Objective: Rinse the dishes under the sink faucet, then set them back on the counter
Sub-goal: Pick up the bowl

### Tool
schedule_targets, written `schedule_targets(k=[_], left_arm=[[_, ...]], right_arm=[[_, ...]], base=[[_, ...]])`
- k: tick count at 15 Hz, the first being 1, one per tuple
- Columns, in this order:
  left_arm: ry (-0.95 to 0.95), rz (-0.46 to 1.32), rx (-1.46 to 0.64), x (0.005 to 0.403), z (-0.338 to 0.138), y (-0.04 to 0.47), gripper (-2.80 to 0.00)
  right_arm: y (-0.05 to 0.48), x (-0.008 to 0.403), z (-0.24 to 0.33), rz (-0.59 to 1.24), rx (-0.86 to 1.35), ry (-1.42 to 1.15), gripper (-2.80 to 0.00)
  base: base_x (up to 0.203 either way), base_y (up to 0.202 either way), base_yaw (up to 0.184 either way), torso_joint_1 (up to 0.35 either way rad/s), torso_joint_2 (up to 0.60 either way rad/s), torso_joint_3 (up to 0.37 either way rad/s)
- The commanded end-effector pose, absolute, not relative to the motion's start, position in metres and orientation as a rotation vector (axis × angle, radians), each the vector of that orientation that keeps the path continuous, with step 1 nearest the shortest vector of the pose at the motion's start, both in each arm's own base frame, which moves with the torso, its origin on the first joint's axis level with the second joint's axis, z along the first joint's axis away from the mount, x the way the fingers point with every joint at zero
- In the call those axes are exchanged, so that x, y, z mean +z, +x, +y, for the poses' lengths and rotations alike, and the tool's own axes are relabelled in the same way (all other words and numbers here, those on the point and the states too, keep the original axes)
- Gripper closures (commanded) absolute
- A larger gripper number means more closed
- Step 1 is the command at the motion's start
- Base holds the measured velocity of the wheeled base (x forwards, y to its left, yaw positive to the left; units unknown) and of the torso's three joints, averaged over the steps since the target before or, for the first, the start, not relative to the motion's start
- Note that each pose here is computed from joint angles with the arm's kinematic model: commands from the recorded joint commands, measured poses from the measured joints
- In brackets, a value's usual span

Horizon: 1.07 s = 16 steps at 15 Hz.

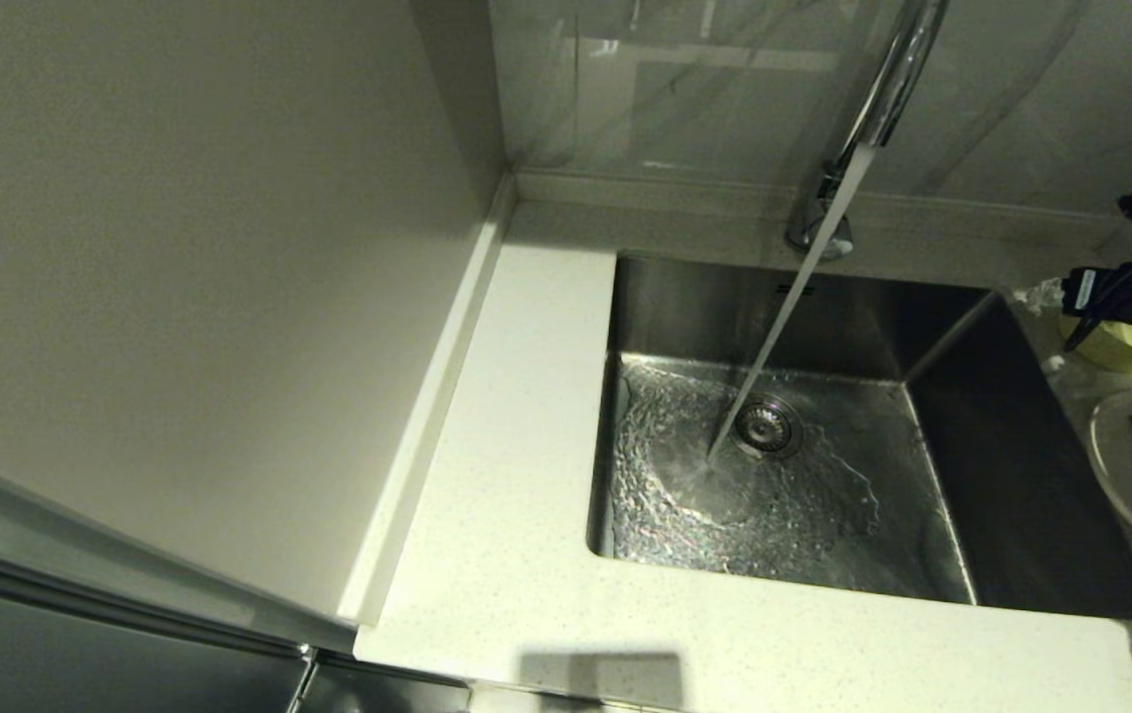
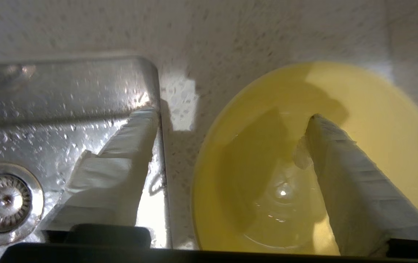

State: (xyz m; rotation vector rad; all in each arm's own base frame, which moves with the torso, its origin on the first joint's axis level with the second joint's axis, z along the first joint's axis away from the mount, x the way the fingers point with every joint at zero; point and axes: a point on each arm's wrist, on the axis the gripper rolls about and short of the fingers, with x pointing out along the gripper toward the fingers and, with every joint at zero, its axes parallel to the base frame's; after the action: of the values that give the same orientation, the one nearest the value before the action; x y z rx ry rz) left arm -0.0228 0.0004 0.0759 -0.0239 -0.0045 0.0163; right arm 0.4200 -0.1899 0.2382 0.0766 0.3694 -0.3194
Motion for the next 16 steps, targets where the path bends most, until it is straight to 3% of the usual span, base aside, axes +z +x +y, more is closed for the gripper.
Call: schedule_targets(k=[1,9,16], left_arm=[[-0.025,-0.006,0.017,0.076,0.000,-0.023,0.00],[-0.025,-0.006,0.017,0.076,0.000,-0.023,0.00],[-0.025,-0.006,0.017,0.076,0.000,-0.023,0.00]], right_arm=[[0.424,0.230,-0.191,0.389,-0.317,0.081,0.00],[0.422,0.232,-0.191,0.392,-0.318,0.083,0.00],[0.392,0.274,-0.145,0.338,-0.201,-0.060,0.00]], base=[[0.000,0.000,0.000,0.000,0.00,0.000],[0.000,0.000,0.000,0.000,0.00,0.000],[0.000,0.000,0.000,0.000,0.00,0.000]])
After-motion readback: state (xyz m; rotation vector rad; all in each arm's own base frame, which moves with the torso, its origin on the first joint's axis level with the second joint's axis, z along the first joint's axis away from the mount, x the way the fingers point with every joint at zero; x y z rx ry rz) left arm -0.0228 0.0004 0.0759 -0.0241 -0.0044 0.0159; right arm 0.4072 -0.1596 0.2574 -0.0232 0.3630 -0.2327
